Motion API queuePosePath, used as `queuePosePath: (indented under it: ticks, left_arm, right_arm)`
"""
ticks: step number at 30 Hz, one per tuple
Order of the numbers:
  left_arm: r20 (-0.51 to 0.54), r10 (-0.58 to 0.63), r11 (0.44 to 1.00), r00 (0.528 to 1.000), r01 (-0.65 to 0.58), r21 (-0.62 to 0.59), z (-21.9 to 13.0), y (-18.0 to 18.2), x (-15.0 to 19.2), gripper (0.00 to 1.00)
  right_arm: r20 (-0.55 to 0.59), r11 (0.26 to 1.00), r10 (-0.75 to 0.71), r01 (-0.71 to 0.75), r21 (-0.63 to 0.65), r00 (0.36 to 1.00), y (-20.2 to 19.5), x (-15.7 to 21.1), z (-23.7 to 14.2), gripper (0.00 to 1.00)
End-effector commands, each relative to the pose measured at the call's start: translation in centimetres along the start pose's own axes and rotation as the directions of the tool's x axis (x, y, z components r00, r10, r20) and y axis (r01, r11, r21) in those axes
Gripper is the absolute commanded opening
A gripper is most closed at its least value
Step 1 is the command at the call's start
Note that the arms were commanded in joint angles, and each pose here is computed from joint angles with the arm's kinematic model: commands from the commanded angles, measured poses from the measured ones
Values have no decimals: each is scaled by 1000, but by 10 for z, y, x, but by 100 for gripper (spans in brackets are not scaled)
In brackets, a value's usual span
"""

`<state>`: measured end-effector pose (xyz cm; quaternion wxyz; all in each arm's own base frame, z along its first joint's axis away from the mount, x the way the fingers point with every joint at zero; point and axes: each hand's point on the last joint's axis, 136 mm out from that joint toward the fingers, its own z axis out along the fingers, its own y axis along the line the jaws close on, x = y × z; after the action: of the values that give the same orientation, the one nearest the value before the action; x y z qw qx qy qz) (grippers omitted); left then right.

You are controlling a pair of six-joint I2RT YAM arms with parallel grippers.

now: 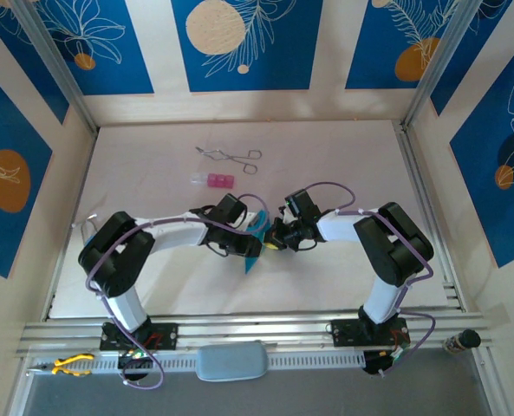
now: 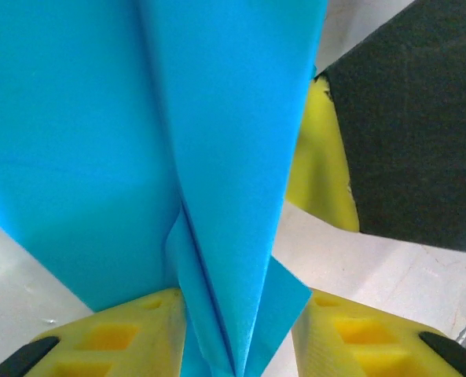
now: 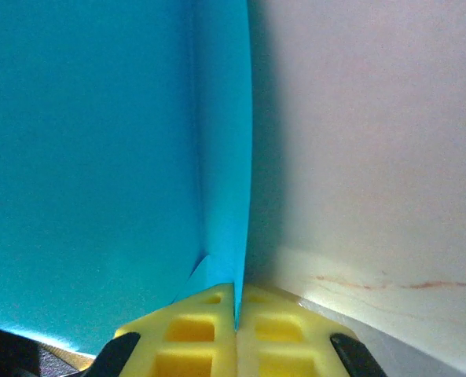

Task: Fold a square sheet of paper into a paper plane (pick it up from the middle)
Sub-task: Move a paper plane to the center of the table.

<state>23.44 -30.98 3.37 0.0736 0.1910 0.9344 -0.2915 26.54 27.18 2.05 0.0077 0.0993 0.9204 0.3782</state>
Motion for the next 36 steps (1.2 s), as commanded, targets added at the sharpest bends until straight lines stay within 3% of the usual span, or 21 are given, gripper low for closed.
queuePosePath:
  ticks: [1,14,19,26,36]
  left_arm:
    - [3,24,1000,1000,-24,11,2,-10,-6,40]
    - [0,40,993,999,-40,-115,1,8,-5,30]
    - [21,49,992,999,-46,-120,-3,5,-10,30]
    - [13,48,993,999,-47,-108,1,3,-11,21]
    - [-28,58,995,998,-60,-82,10,0,-9,22]
  right_arm:
    - [-27,1000,8,-8,-16,1000,7,2,1,4]
    - [-27,1000,7,-8,-14,1000,6,3,1,4]
    - [-26,1000,9,-10,-12,1000,5,2,1,4]
    - [-25,1000,7,-8,-14,1000,6,2,0,4]
    - [-23,1000,4,-4,-20,1000,8,1,0,4]
